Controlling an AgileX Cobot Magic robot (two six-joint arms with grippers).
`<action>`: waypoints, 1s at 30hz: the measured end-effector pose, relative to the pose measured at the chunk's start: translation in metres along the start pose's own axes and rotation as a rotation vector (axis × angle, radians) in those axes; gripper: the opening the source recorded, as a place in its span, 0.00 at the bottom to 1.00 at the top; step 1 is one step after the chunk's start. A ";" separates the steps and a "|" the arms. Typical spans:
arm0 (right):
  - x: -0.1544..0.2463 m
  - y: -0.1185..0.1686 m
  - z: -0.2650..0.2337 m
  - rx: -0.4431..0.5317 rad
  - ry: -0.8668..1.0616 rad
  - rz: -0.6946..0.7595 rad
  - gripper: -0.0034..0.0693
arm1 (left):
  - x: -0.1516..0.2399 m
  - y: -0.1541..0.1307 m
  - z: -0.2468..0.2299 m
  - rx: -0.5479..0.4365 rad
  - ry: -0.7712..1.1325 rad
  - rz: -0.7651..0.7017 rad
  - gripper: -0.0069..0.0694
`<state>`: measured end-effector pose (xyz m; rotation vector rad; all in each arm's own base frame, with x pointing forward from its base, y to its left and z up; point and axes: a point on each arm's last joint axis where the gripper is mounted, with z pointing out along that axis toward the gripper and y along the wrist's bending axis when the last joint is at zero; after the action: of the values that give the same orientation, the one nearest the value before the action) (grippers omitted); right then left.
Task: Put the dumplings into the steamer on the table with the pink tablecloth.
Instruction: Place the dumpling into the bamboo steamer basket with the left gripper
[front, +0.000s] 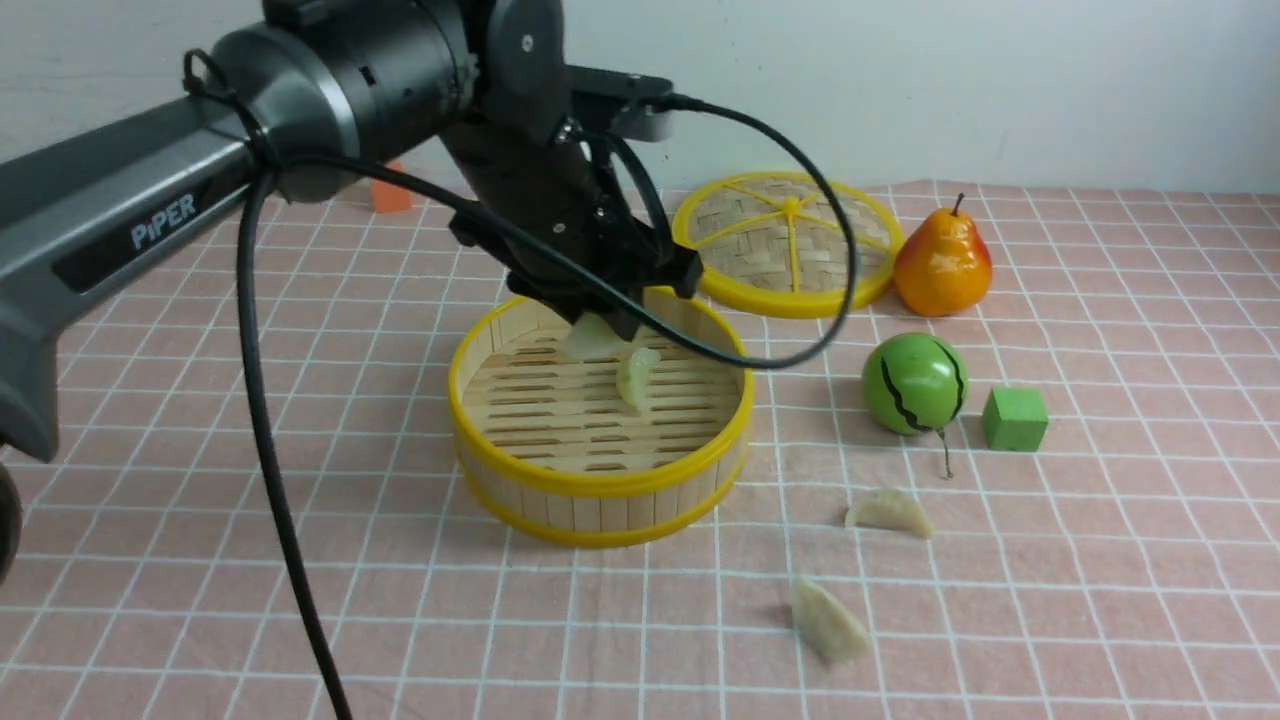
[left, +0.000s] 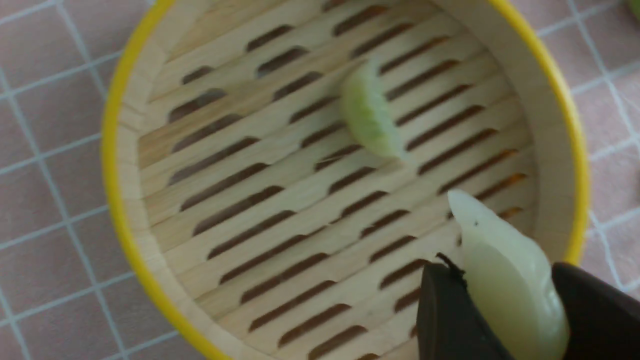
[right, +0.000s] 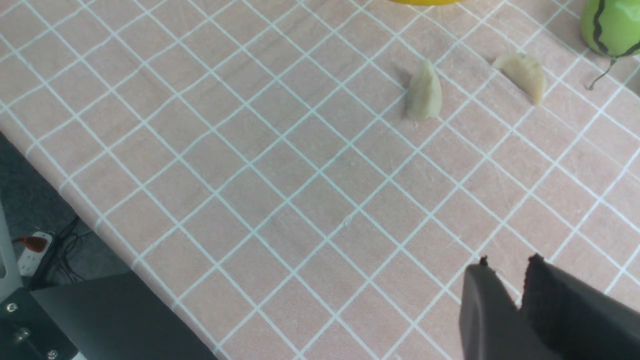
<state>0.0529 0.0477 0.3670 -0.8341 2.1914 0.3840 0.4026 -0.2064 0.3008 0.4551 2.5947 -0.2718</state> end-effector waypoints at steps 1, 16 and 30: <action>0.000 0.000 0.000 -0.003 -0.001 0.001 0.22 | -0.001 0.010 0.006 -0.012 0.003 -0.040 0.40; -0.005 -0.001 0.011 -0.017 0.047 0.081 0.23 | 0.009 0.054 0.099 -0.067 0.060 -0.172 0.40; -0.019 -0.012 0.051 0.000 0.214 0.100 0.23 | 0.005 0.054 0.074 -0.103 0.052 -0.139 0.62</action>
<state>0.0979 0.0731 0.3460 -0.7992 2.4380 0.3572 0.4505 -0.1748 0.2284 0.2489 2.6802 -0.1736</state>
